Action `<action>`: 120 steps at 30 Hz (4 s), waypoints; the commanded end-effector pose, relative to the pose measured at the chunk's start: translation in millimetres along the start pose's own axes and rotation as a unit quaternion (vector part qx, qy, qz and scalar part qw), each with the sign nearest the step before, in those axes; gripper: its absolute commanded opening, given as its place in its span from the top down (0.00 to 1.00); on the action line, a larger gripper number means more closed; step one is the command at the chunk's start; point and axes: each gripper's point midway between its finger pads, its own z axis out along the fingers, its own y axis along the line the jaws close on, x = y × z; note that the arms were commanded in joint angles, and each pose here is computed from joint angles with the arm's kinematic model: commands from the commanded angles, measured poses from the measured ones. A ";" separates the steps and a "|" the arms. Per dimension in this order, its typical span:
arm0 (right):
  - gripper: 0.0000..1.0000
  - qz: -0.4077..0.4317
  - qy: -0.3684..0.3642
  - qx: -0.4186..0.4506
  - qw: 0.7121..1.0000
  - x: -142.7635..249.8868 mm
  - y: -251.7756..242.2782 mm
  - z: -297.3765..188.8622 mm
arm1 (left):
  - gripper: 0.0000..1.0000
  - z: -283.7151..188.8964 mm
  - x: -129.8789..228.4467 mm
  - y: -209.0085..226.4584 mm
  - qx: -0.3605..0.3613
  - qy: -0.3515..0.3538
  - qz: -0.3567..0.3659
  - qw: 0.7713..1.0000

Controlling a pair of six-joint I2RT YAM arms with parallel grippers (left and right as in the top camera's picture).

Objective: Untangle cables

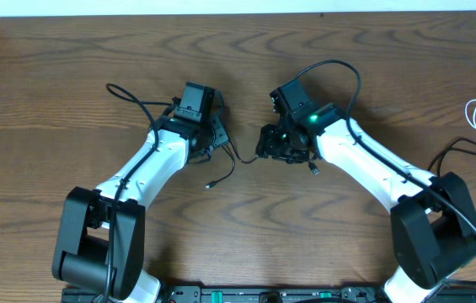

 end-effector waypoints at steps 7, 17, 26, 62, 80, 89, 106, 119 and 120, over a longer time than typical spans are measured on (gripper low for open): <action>0.56 0.020 -0.055 0.030 0.998 -26.8 -7.7 19.7 | 0.73 2.0 12.9 4.7 -0.005 0.029 -0.004 1.000; 0.90 0.037 -0.030 0.073 0.996 -15.9 -31.0 40.0 | 0.85 1.3 21.4 11.4 -0.019 0.046 -0.004 0.999; 0.99 0.031 -0.083 0.187 0.978 -50.1 -100.6 9.2 | 0.92 -0.7 33.3 21.8 -0.039 0.071 0.023 0.996; 0.41 -0.332 -0.070 -0.058 0.939 -75.3 -91.8 -58.8 | 0.92 1.2 85.0 -22.3 -0.009 0.101 0.204 0.974; 0.99 -0.320 0.029 -0.106 0.941 -40.7 -80.0 25.4 | 0.92 1.3 85.4 -23.3 -0.008 0.100 0.206 0.973; 0.99 -0.251 -0.054 -0.106 0.961 -82.0 -74.1 -20.8 | 0.68 1.3 85.4 -23.4 -0.007 0.100 0.206 0.973; 0.99 0.014 -0.436 0.035 0.899 -174.3 -192.8 -287.5 | 0.52 1.3 85.4 -23.4 -0.007 0.100 0.206 0.973; 0.99 0.205 -0.425 0.188 0.861 -131.5 -328.3 -314.2 | 0.52 1.3 85.4 -23.3 -0.008 0.100 0.206 0.973; 0.99 0.212 -0.427 0.196 0.857 -128.9 -335.2 -317.6 | 0.52 1.3 85.4 -23.3 -0.008 0.100 0.206 0.973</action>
